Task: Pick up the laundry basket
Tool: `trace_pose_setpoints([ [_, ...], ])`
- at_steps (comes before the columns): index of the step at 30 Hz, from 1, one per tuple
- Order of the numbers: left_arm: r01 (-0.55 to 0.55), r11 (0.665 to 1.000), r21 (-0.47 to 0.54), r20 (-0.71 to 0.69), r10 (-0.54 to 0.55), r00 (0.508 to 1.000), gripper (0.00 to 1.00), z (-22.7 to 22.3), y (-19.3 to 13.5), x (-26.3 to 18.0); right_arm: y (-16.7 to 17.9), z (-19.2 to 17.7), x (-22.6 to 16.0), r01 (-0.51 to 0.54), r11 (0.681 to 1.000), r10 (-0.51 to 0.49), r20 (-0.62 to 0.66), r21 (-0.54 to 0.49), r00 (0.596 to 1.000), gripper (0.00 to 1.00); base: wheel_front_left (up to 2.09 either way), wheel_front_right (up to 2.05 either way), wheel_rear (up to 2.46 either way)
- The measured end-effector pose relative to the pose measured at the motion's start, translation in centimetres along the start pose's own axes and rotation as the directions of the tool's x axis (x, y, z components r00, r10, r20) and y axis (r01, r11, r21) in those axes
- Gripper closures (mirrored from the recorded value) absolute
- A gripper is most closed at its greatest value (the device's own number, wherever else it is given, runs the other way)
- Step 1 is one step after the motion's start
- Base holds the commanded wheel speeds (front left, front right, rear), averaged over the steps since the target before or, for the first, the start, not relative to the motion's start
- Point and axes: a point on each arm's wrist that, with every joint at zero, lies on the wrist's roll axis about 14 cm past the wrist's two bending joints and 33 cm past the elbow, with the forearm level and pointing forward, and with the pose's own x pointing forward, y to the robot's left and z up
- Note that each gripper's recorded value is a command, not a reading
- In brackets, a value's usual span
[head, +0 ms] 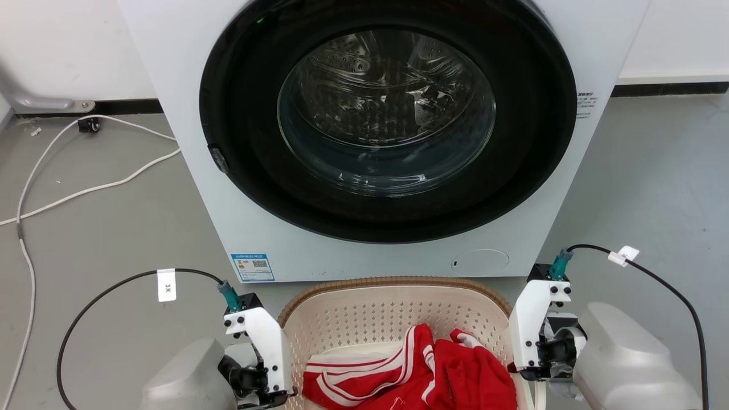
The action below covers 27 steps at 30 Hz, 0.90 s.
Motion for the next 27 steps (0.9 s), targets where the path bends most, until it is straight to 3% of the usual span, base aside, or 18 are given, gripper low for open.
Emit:
trace_pose_setpoints([
  [27,0.009,1.0,-0.01,-0.003,-0.009,1.0,1.0,-0.28,-0.1,0.12,-0.06,-0.03,-0.01,0.004,1.0,-0.004,-0.006,0.0,1.0,1.0,0.0,0.0,0.0],
])
